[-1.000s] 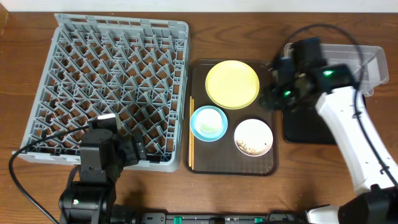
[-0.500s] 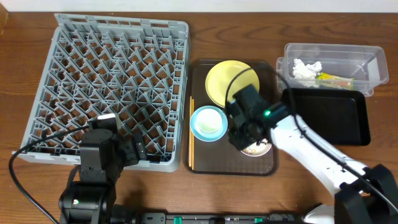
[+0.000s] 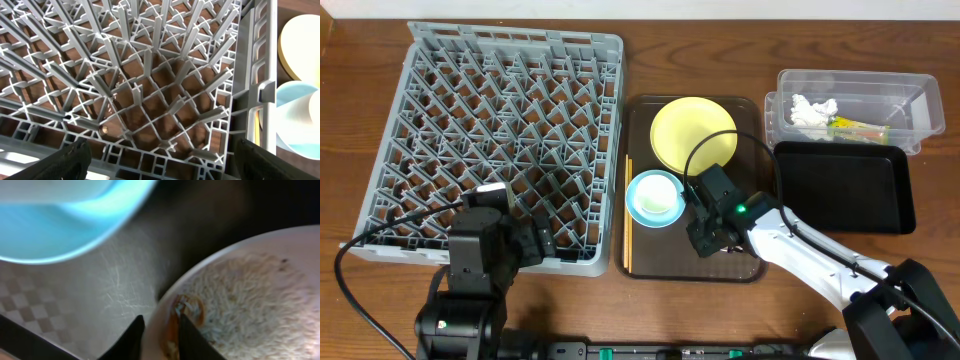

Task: Sort waste into correct bins and load items into the dishwasher
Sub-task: 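Grasp rim of pink rice plate with right gripper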

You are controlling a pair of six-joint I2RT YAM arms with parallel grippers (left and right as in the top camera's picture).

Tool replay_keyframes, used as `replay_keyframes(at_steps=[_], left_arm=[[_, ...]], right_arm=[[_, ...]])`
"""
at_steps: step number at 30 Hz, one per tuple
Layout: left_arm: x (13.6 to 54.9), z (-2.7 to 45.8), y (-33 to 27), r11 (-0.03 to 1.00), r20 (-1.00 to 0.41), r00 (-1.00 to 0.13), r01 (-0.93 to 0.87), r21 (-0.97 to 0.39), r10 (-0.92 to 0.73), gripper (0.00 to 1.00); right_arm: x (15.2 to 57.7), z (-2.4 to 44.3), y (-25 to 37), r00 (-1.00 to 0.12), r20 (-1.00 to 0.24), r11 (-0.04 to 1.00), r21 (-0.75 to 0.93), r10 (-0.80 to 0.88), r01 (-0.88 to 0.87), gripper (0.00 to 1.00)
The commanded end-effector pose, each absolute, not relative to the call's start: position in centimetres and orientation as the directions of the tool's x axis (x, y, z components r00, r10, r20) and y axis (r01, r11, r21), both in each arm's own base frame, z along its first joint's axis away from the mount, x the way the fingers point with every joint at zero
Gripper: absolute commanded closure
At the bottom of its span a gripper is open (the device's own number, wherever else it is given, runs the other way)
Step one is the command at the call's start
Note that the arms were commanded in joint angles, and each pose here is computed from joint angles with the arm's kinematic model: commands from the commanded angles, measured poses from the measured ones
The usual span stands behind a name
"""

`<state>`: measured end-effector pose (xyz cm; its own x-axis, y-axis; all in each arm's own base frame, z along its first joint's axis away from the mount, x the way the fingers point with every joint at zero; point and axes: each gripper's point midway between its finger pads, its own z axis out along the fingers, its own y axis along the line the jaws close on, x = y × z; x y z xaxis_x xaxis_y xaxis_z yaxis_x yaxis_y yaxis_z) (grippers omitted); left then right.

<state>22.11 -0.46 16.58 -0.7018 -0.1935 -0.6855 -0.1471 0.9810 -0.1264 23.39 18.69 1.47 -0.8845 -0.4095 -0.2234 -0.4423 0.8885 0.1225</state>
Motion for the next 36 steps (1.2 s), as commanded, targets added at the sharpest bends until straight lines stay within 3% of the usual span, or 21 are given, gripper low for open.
replay_keyframes(at_steps=[1, 6, 18, 26, 29, 33, 36], left_arm=[[22.3, 17.6, -0.3, 0.983, -0.703, -0.687, -0.142, -0.118, -0.184, 0.08], [22.3, 17.6, -0.3, 0.983, -0.703, -0.687, -0.142, -0.118, -0.184, 0.09], [22.3, 17.6, -0.3, 0.983, -0.703, -0.687, -0.142, -0.118, -0.184, 0.09], [22.3, 17.6, -0.3, 0.983, -0.703, -0.687, -0.142, -0.118, -0.184, 0.08], [22.3, 17.6, -0.3, 0.983, -0.703, -0.687, -0.142, -0.118, -0.184, 0.09], [22.3, 17.6, -0.3, 0.983, -0.703, -0.687, -0.142, -0.118, -0.184, 0.09], [22.3, 17.6, -0.3, 0.983, -0.703, -0.687, -0.142, -0.118, -0.184, 0.08]], right_arm=[[23.3, 1.1, 18.4, -0.893, -0.221, 0.901, 0.105, -0.393, -0.422, 0.86], [23.6, 1.3, 18.6, -0.897, -0.232, 0.906, 0.112, -0.375, -0.408, 0.99], [27.0, 7.2, 20.1, -0.881, -0.353, 0.910, 0.148, -0.316, -0.386, 0.99], [24.8, 4.7, 18.9, -0.908, -0.241, 0.917, 0.124, -0.344, -0.380, 0.98], [24.0, 3.4, 18.8, -0.909, -0.216, 0.914, 0.119, -0.357, -0.387, 0.92], [23.7, 2.7, 18.6, -0.909, -0.206, 0.914, 0.116, -0.361, -0.389, 0.72], [23.8, 2.8, 18.7, -0.908, -0.214, 0.913, 0.118, -0.360, -0.390, 0.69]])
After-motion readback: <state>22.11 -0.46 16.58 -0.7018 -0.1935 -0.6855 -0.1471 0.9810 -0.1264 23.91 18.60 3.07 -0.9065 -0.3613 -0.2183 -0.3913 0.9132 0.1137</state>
